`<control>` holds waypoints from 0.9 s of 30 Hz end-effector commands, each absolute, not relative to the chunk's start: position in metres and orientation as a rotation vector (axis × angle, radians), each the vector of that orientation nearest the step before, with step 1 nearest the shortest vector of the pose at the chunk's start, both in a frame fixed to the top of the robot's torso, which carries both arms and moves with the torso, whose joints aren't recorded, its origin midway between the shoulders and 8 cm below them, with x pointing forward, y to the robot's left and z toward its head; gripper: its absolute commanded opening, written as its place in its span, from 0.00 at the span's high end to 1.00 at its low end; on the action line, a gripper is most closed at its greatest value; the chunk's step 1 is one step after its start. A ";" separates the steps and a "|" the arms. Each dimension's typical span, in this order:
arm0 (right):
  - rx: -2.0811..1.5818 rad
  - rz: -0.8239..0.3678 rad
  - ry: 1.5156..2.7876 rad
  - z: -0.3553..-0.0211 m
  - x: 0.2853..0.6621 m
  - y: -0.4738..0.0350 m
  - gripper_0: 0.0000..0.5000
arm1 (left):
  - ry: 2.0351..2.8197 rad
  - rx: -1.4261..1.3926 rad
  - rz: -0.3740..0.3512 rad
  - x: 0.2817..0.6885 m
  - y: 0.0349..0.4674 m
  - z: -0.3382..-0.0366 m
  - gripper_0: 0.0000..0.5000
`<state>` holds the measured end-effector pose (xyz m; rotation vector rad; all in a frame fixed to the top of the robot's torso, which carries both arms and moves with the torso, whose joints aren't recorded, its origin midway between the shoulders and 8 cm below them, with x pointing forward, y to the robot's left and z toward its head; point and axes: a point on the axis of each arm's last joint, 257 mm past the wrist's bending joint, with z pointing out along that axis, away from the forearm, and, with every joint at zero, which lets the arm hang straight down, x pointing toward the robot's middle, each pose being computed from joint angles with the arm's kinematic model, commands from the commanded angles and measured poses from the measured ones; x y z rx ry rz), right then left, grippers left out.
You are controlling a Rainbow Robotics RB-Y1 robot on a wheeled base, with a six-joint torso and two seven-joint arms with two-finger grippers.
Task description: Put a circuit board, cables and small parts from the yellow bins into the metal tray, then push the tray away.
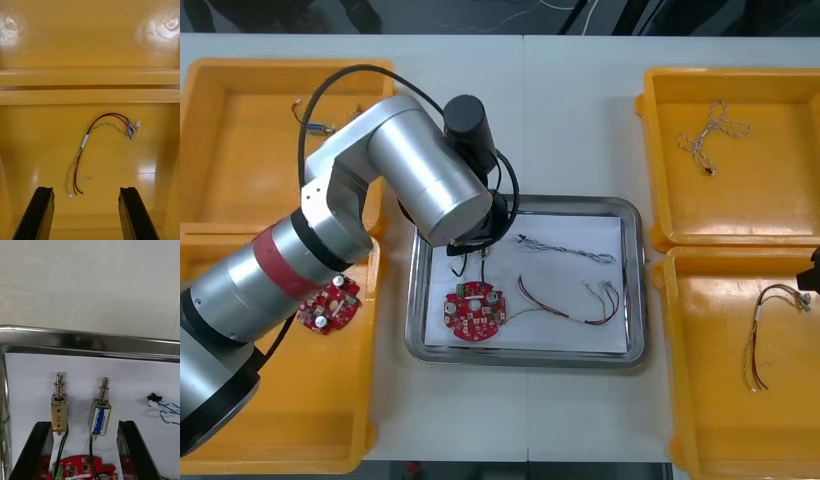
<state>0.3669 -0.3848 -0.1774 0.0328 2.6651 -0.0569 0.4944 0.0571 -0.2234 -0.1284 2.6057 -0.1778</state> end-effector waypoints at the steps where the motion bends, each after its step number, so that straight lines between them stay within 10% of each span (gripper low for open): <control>1: 0.093 -0.053 2.639 -0.168 0.363 -0.389 0.00 | 2.542 -0.194 -0.256 0.503 0.064 -0.166 0.00; 27: -0.171 -0.014 2.609 -0.128 0.382 -0.346 0.00 | 2.615 -0.225 -0.102 0.470 0.228 -0.092 0.00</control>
